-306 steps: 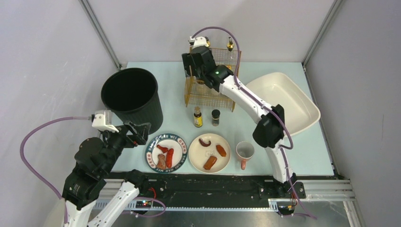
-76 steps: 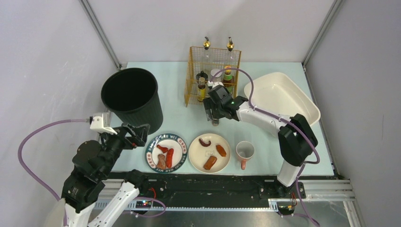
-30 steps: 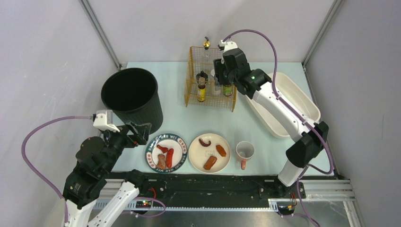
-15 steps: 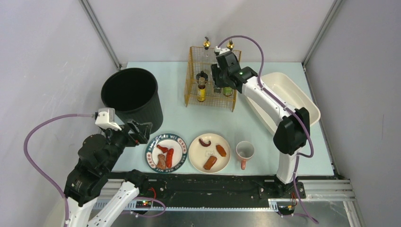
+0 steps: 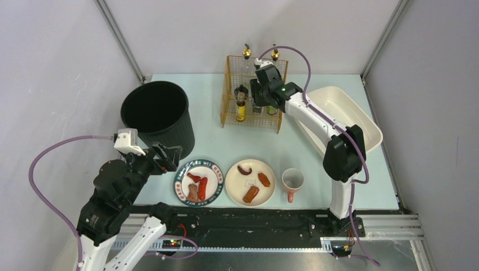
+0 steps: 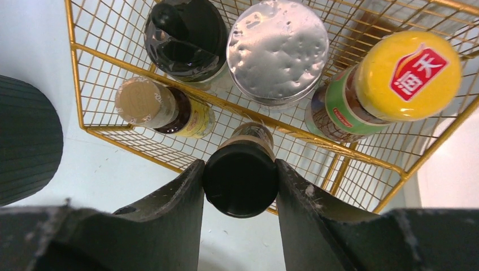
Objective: Clear the kitchen counter
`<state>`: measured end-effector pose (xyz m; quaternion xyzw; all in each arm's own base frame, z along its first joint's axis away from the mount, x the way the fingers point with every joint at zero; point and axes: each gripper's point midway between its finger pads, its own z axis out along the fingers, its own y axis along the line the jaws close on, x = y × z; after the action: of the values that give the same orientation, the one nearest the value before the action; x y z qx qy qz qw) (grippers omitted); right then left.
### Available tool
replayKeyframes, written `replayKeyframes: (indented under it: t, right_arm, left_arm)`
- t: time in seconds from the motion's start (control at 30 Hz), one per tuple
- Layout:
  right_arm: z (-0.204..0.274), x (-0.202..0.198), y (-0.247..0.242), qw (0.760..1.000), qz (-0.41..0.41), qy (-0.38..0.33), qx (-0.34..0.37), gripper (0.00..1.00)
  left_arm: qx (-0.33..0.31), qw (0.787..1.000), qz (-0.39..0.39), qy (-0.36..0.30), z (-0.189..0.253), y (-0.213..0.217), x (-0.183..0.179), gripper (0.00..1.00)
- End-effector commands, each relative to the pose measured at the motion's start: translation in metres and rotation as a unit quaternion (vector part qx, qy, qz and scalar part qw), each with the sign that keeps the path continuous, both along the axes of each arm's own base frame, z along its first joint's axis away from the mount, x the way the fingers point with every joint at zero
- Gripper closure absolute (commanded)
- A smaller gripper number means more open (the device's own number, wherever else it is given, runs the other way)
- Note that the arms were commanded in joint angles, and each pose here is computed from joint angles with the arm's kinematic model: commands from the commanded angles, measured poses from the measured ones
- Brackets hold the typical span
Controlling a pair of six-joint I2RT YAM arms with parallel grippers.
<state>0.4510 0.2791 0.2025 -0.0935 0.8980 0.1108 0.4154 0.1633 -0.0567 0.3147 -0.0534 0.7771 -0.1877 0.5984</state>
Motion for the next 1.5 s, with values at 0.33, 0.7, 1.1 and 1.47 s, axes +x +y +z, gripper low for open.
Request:
replayKeyframes:
  t: [0.33, 0.7, 1.1, 1.47]
  right_arm:
    - [-0.046, 0.010, 0.006, 1.000, -0.014, 0.020, 0.005, 0.96]
    - [-0.051, 0.005, 0.002, 1.000, -0.016, 0.026, -0.005, 0.47]
    - [-0.005, -0.006, -0.001, 1.000, -0.012, -0.010, -0.005, 0.31]
    - [0.062, -0.069, -0.007, 0.997, 0.015, -0.071, -0.005, 0.26]
  left_arm:
    - [0.006, 1.000, -0.001, -0.004, 0.001, -0.001, 0.003, 0.02]
    - [0.010, 1.000, 0.000, -0.008, 0.003, 0.001, 0.003, 0.02]
    - [-0.008, 0.999, -0.027, -0.034, 0.027, -0.005, -0.008, 0.02]
    - [-0.053, 0.984, -0.170, 0.014, 0.031, -0.061, -0.021, 0.02]
